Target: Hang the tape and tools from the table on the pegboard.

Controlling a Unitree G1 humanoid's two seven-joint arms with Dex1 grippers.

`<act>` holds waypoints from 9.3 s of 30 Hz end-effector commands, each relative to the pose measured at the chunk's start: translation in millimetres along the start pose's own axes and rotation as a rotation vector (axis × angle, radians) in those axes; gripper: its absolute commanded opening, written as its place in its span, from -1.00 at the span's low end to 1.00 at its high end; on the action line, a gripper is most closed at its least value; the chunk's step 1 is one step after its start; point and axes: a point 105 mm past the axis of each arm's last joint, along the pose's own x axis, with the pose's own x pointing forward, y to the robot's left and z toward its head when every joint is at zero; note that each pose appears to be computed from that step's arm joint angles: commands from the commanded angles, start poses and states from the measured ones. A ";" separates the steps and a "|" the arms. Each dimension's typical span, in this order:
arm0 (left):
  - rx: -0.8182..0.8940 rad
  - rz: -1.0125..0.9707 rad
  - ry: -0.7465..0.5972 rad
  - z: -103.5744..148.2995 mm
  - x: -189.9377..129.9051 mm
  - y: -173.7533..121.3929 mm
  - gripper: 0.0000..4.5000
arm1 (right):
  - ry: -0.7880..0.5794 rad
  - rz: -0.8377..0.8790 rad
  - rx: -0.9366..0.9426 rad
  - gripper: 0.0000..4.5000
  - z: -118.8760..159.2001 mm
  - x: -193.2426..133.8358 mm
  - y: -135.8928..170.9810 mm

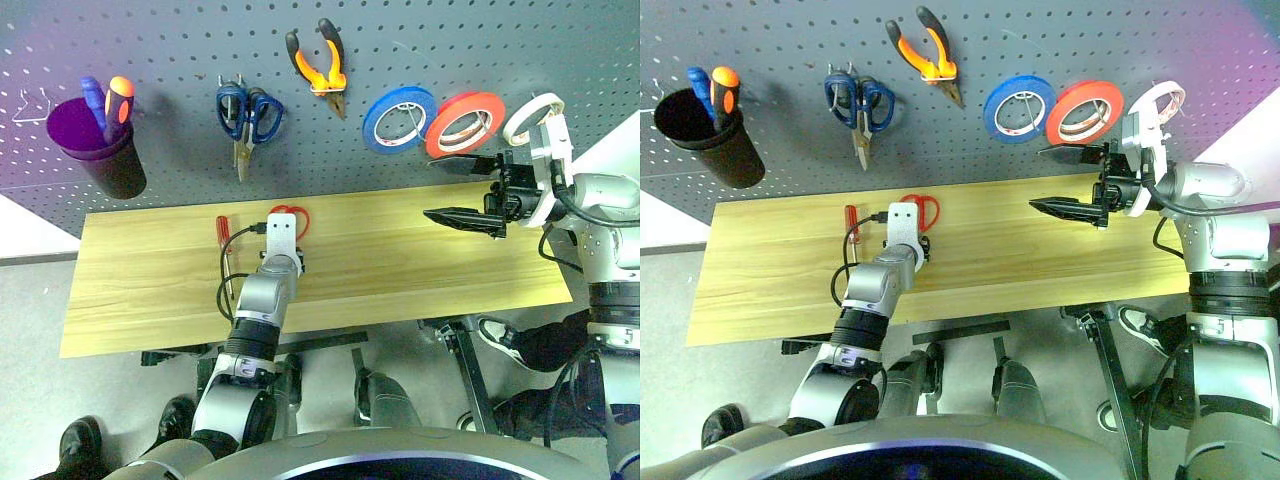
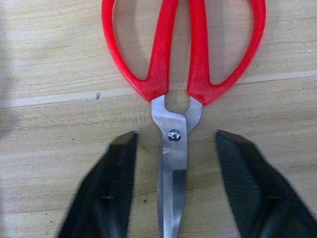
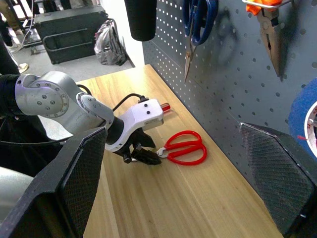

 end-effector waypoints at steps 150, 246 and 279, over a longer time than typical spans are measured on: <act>0.526 -0.081 -1.044 93.0 -201.3 87.7 -0.89 | -0.062 0.118 0.034 1.00 14.0 -29.4 -9.6; 0.420 -0.142 -0.983 96.6 -108.4 85.4 0.98 | -0.180 0.262 0.058 1.00 40.6 -33.8 21.6; 0.048 0.027 -0.492 14.3 -42.4 143.8 0.98 | -0.159 0.301 0.053 1.00 37.6 -28.2 27.9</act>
